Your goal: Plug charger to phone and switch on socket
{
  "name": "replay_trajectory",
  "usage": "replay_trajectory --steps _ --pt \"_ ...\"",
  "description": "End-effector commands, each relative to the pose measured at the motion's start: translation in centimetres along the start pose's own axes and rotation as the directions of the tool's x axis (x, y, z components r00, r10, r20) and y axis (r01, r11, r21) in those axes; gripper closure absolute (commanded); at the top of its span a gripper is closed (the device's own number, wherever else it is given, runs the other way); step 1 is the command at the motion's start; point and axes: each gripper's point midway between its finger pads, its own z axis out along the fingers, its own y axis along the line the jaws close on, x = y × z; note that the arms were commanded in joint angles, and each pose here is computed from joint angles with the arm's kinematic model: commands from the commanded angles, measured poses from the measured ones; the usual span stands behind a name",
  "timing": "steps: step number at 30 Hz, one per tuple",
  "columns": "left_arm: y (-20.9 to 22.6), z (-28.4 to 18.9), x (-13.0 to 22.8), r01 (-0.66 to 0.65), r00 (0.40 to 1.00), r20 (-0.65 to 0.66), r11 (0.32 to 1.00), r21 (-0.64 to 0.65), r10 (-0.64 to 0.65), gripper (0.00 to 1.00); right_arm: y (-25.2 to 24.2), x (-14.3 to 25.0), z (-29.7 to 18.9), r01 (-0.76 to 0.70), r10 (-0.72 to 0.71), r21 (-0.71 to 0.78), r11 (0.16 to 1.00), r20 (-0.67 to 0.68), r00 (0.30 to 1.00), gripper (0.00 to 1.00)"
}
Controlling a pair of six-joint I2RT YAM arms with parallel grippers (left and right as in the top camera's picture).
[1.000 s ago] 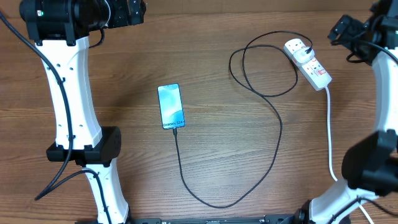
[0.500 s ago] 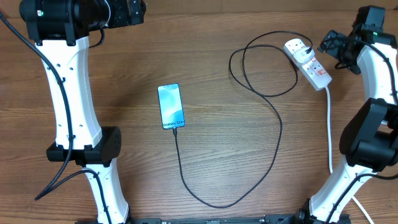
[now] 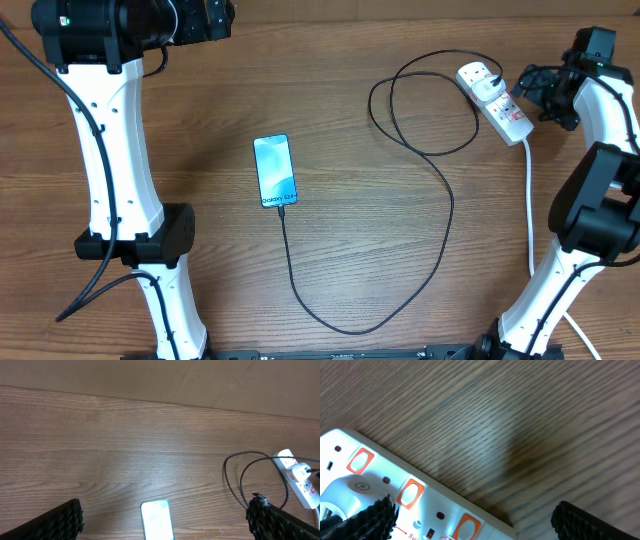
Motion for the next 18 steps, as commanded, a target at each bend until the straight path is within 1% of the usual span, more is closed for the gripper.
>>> replay_trajectory --steps 1,10,18 --pt "0.4 -0.2 -0.1 -0.001 1.000 0.004 1.000 -0.013 0.001 0.00 0.6 -0.3 0.2 0.029 -0.029 -0.036 0.999 0.006 1.000 0.00" --pt "0.4 -0.2 -0.1 -0.001 1.000 0.004 1.000 -0.013 0.001 0.00 0.5 0.4 2.0 0.028 -0.029 -0.037 0.999 -0.018 0.999 0.00" --pt "0.4 -0.2 -0.1 -0.001 1.000 0.004 1.000 -0.013 0.001 0.00 0.6 -0.1 2.0 0.045 -0.045 -0.043 0.998 0.004 0.999 0.00"
